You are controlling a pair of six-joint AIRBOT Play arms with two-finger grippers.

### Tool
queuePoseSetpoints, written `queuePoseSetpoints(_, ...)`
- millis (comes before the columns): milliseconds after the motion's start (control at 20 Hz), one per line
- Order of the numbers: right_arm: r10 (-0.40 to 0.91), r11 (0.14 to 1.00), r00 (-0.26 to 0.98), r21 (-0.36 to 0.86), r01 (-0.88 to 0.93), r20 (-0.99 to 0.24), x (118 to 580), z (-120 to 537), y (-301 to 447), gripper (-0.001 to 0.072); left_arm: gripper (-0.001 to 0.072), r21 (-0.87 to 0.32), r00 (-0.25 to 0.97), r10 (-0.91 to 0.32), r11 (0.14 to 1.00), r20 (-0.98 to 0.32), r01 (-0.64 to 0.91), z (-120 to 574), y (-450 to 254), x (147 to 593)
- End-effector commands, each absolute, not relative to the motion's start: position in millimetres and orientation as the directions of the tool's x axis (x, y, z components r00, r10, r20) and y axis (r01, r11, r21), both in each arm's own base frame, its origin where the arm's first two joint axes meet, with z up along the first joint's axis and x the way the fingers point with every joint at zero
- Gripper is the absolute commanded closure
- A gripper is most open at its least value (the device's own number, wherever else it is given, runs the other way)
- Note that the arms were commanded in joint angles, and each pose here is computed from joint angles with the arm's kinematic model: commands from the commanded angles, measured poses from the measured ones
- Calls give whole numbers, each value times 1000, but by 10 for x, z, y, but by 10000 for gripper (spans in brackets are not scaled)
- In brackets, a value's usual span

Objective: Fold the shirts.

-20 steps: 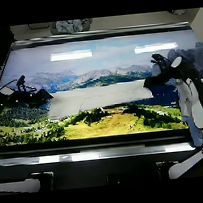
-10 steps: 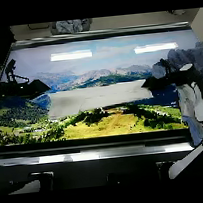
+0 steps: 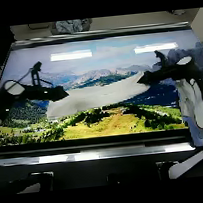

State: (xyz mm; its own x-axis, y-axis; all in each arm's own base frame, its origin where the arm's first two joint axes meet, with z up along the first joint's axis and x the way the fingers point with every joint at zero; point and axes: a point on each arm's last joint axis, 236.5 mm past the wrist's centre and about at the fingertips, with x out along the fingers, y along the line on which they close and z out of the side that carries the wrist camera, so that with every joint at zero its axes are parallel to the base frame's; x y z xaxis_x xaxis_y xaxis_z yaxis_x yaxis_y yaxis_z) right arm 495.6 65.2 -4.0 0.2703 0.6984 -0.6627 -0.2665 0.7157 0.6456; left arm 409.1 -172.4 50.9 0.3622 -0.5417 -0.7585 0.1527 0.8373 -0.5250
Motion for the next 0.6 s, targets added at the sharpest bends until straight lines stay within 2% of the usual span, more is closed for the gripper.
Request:
queuePoseSetpoints(0, 699, 710, 296, 584, -393, -651, 4725, 675, 727, 679, 601, -663, 347, -633, 748, -692, 42, 186, -2364, 4100)
queuePoseSetpoints(100, 693, 711, 310, 544, -446, -651, 4546, 1041, 764, 679, 616, -735, 311, -696, 677, -647, -16, -17, -2852, 4063)
queuePoseSetpoints(200, 693, 708, 323, 523, -475, -645, 4369, 1353, 813, 678, 624, -764, 294, -721, 643, -627, -52, -216, -3248, 4026)
queuePoseSetpoints(550, 671, 713, 333, 453, -535, -662, 3779, 1976, 902, 677, 672, -836, 182, -823, 548, -538, 9, -332, -4370, 3863)
